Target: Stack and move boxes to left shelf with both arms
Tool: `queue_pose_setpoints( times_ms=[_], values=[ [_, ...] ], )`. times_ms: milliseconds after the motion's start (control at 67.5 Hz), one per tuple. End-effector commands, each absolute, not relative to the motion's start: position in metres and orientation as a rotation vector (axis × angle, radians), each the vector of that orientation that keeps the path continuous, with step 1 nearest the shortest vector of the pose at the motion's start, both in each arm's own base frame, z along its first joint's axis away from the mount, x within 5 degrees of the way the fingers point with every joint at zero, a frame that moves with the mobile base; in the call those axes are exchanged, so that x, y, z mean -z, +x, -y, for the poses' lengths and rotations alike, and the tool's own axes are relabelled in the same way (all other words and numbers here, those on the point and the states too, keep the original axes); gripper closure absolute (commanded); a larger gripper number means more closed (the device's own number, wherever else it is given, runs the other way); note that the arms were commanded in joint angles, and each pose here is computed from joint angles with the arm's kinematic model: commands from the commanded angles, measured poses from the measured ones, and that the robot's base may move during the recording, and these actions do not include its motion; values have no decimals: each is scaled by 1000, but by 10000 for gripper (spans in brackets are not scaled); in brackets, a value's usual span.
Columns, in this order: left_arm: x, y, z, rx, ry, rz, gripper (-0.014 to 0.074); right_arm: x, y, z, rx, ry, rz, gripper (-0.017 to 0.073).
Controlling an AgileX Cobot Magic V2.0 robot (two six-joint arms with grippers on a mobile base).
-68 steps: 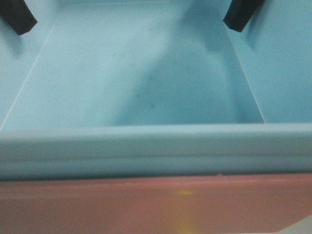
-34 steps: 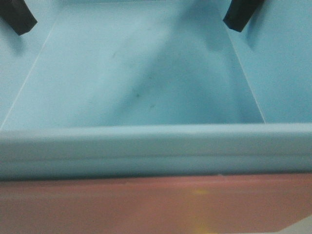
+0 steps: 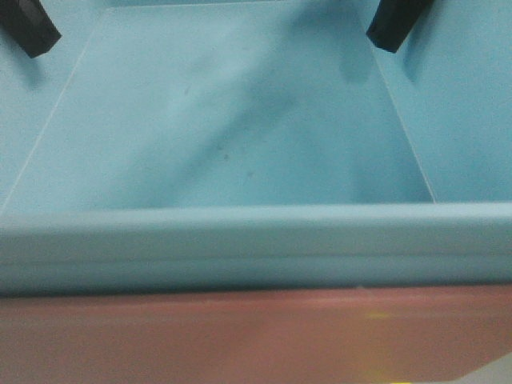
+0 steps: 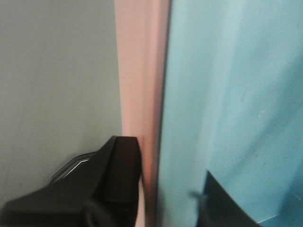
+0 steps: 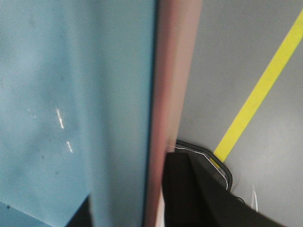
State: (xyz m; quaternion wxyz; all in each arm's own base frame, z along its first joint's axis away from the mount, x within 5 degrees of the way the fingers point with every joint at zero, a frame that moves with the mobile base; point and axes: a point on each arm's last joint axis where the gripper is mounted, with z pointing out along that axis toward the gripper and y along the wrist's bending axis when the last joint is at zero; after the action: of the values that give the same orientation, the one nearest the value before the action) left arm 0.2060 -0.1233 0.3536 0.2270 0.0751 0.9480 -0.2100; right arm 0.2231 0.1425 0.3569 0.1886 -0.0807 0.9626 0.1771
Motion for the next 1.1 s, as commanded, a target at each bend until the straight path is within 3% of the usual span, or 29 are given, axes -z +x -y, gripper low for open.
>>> queue_pose_setpoints(
  times_ms=[0, 1081],
  values=[
    [-376, 200, 119, 590, 236, -2486, 595, -374, 220, -129, -410, -267, -2613, 501],
    [-376, 200, 121, 630, 225, -2491, 595, -374, 221, -129, -405, -265, -2612, 501]
  ],
)
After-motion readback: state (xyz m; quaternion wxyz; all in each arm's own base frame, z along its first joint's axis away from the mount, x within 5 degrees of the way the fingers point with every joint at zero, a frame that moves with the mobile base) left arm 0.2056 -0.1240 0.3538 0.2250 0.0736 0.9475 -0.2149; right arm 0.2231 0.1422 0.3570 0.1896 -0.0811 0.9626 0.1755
